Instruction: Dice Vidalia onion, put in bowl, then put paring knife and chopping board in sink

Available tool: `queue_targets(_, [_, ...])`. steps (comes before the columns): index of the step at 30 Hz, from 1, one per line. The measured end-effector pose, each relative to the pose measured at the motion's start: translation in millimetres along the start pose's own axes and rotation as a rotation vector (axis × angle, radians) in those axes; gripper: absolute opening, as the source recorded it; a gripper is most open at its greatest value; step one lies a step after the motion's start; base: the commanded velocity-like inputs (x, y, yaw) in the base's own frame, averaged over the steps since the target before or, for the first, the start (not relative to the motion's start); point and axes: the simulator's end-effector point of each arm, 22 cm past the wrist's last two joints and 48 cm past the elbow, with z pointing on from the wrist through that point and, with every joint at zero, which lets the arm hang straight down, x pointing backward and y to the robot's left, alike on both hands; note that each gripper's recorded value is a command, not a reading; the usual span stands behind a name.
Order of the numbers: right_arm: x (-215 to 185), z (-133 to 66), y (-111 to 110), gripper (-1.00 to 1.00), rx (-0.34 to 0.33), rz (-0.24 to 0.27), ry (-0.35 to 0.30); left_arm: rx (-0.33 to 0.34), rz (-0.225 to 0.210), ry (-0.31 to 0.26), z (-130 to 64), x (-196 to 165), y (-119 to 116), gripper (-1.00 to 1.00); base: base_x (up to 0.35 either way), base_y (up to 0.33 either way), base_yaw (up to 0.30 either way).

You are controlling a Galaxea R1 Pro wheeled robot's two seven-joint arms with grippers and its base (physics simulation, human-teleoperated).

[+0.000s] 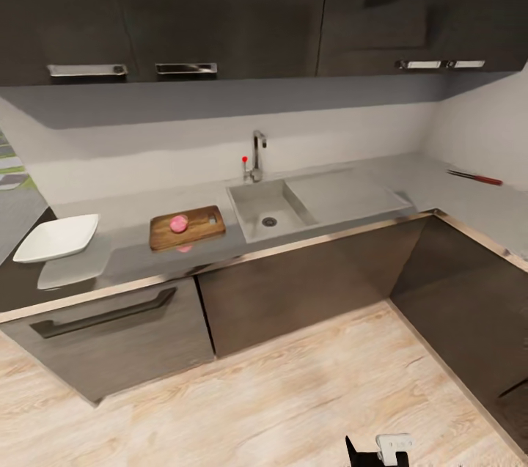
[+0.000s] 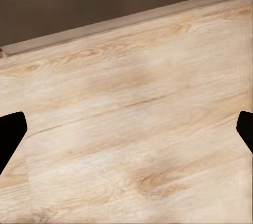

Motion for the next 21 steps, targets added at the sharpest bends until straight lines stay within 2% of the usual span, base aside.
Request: queue_targets(21, [-11.3,-1.1,-0.1,1.00,0.000,-0.001,-0.025,0.001,-0.001,-0.028,-0.4,-10.3,-0.3,1.00,0.000,0.000,-0.223])
